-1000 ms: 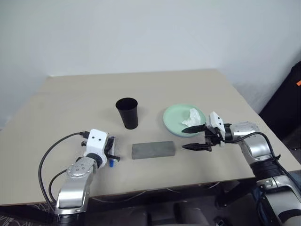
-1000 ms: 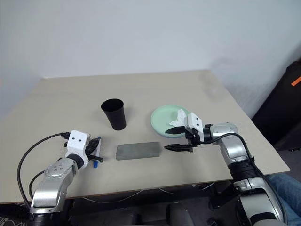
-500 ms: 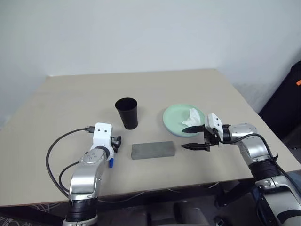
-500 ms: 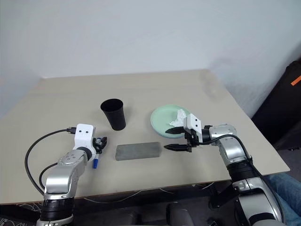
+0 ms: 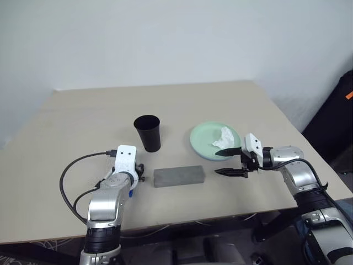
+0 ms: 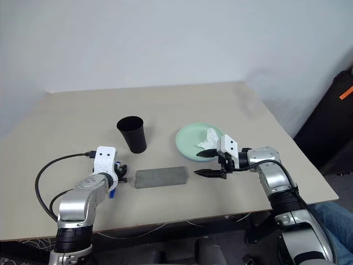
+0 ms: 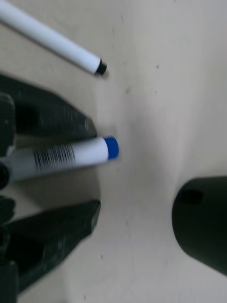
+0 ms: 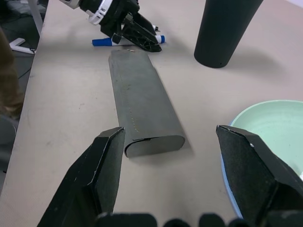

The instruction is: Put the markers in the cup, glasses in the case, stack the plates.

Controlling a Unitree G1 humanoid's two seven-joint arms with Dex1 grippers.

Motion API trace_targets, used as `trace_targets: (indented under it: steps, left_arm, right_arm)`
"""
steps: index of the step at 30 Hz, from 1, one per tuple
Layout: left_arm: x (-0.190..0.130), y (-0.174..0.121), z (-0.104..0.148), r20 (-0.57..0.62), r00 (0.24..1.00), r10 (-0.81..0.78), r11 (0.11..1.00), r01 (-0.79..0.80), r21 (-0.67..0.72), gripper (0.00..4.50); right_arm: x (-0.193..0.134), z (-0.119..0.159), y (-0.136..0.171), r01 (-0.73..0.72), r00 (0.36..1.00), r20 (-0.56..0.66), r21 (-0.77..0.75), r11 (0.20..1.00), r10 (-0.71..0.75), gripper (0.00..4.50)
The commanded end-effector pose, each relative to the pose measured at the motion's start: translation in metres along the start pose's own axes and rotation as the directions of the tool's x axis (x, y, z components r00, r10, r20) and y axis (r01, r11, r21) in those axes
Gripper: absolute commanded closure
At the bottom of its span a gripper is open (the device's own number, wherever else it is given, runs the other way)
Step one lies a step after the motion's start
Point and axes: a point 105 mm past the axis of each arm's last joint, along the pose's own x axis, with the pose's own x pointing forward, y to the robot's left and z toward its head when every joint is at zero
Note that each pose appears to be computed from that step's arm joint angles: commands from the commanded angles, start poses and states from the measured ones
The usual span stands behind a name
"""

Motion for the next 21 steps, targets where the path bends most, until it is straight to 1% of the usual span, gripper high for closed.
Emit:
trace_targets:
  steps: [1, 2, 3, 5, 7, 8, 10, 11, 13, 16, 17, 19, 20, 21]
  left_arm:
    - [-0.001, 0.010, 0.003, 0.002, 0.999, 0.046, 0.999, -0.046, 0.000, 3.69]
    - [-0.001, 0.012, 0.003, 0.002, 0.999, 0.048, 0.999, -0.048, 0.001, 4.06]
    - [-0.001, 0.012, 0.003, 0.002, 0.999, 0.049, 0.999, -0.049, 0.002, 4.31]
    - [-0.001, 0.013, 0.005, 0.011, 0.999, 0.040, 0.999, -0.040, 0.012, 4.32]
    - [-0.002, 0.008, 0.012, 0.044, 0.999, -0.003, 0.999, 0.001, 0.036, 4.32]
    - [-0.003, 0.003, 0.017, 0.071, 0.997, -0.039, 0.998, 0.035, 0.058, 4.32]
    - [-0.009, -0.013, 0.033, 0.149, 0.975, -0.165, 0.979, 0.144, 0.141, 4.32]
    - [-0.015, -0.023, 0.042, 0.185, 0.951, -0.249, 0.954, 0.208, 0.217, 4.32]
    - [-0.025, -0.036, 0.053, 0.229, 0.894, -0.384, 0.896, 0.301, 0.326, 4.32]
    - [-0.044, -0.048, 0.074, 0.292, 0.782, -0.550, 0.810, 0.415, 0.415, 4.32]
    - [-0.052, -0.053, 0.080, 0.302, 0.733, -0.609, 0.769, 0.453, 0.451, 4.32]
    - [-0.066, -0.061, 0.092, 0.318, 0.642, -0.697, 0.694, 0.494, 0.524, 4.32]
    - [-0.069, -0.063, 0.098, 0.328, 0.611, -0.720, 0.672, 0.498, 0.548, 4.32]
    - [-0.069, -0.062, 0.109, 0.362, 0.595, -0.718, 0.677, 0.477, 0.560, 4.32]
  right_arm:
    - [-0.002, 0.013, -0.006, 0.018, 1.000, 0.024, -0.058, 0.998, -0.017, 1.15]
    - [-0.002, 0.013, -0.006, 0.019, 1.000, 0.023, -0.059, 0.998, -0.017, 1.15]
    - [-0.002, 0.013, -0.006, 0.019, 1.000, 0.023, -0.060, 0.998, -0.018, 1.15]
    - [-0.002, 0.013, -0.007, 0.022, 1.000, 0.022, -0.061, 0.998, -0.020, 1.15]
    - [-0.002, 0.013, -0.007, 0.024, 1.000, 0.022, -0.062, 0.998, -0.022, 1.15]
    - [-0.002, 0.013, -0.007, 0.025, 0.999, 0.022, -0.062, 0.998, -0.023, 1.15]
    - [-0.002, 0.013, -0.007, 0.026, 0.999, 0.021, -0.063, 0.998, -0.025, 1.15]
    - [-0.002, 0.013, -0.008, 0.028, 0.999, 0.021, -0.064, 0.998, -0.027, 1.15]
    - [-0.002, 0.013, -0.008, 0.030, 0.999, 0.021, -0.066, 0.997, -0.029, 1.15]
    - [-0.001, 0.013, -0.009, 0.033, 0.999, 0.020, -0.067, 0.997, -0.031, 1.15]
    - [-0.001, 0.013, -0.009, 0.033, 0.999, 0.020, -0.068, 0.997, -0.032, 1.15]
    - [-0.001, 0.013, -0.010, 0.033, 0.999, 0.019, -0.069, 0.997, -0.032, 1.15]
    - [-0.001, 0.013, -0.010, 0.033, 0.999, 0.018, -0.069, 0.997, -0.032, 1.15]
    - [-0.001, 0.013, -0.010, 0.033, 0.999, 0.017, -0.070, 0.997, -0.032, 1.15]
